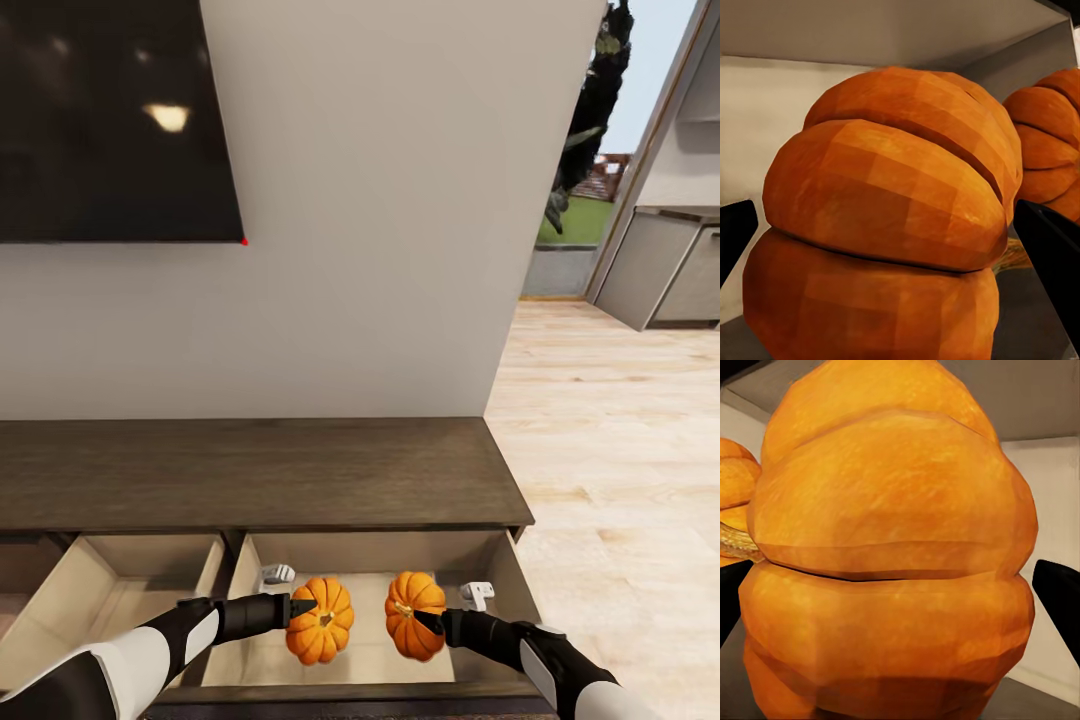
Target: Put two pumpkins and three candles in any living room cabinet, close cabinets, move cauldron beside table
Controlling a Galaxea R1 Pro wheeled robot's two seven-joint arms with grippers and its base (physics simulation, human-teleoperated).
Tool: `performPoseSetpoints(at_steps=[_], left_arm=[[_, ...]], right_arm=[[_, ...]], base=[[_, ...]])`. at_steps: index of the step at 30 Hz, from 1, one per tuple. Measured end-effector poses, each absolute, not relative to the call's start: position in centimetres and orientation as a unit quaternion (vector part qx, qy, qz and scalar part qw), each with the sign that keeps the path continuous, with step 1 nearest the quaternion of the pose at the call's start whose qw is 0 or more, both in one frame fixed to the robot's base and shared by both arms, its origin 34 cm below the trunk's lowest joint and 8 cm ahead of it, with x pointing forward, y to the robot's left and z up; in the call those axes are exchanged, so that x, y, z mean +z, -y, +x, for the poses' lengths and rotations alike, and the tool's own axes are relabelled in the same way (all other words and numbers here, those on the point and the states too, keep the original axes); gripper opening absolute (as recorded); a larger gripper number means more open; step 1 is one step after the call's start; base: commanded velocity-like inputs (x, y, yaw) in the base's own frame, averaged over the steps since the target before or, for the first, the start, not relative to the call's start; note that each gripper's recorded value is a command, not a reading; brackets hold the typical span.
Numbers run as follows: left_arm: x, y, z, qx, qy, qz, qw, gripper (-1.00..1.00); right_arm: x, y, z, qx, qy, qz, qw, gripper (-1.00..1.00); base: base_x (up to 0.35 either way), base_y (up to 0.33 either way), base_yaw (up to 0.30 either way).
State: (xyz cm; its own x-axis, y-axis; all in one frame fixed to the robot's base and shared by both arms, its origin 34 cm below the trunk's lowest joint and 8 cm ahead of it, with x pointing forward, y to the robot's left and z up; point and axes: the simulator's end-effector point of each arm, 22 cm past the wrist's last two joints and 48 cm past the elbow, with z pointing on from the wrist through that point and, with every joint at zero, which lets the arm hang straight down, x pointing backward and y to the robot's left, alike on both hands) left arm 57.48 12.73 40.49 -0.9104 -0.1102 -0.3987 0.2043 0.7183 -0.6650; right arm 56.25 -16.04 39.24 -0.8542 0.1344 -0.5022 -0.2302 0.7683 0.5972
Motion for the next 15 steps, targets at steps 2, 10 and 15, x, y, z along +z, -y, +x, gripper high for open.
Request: performPoseSetpoints(at_steps=[2,10,15], left_arm=[[39.9,-12.7,57.3,-0.374,-0.903,0.026,0.209,-1.00],[38.1,-12.2,57.1,-0.381,-0.901,0.021,0.208,-1.00],[37.0,-12.8,57.4,-0.386,-0.897,0.000,0.214,-1.00]], right_arm=[[38.7,16.1,56.1,0.339,-0.902,-0.026,0.267,-1.00],[36.5,16.2,55.6,0.338,-0.903,-0.025,0.264,-1.00],[35.8,16.4,56.3,0.337,-0.901,-0.026,0.274,-1.00]], base=[[0.000,0.000,0.000],[0.000,0.000,0.000],[0.000,0.000,0.000]])
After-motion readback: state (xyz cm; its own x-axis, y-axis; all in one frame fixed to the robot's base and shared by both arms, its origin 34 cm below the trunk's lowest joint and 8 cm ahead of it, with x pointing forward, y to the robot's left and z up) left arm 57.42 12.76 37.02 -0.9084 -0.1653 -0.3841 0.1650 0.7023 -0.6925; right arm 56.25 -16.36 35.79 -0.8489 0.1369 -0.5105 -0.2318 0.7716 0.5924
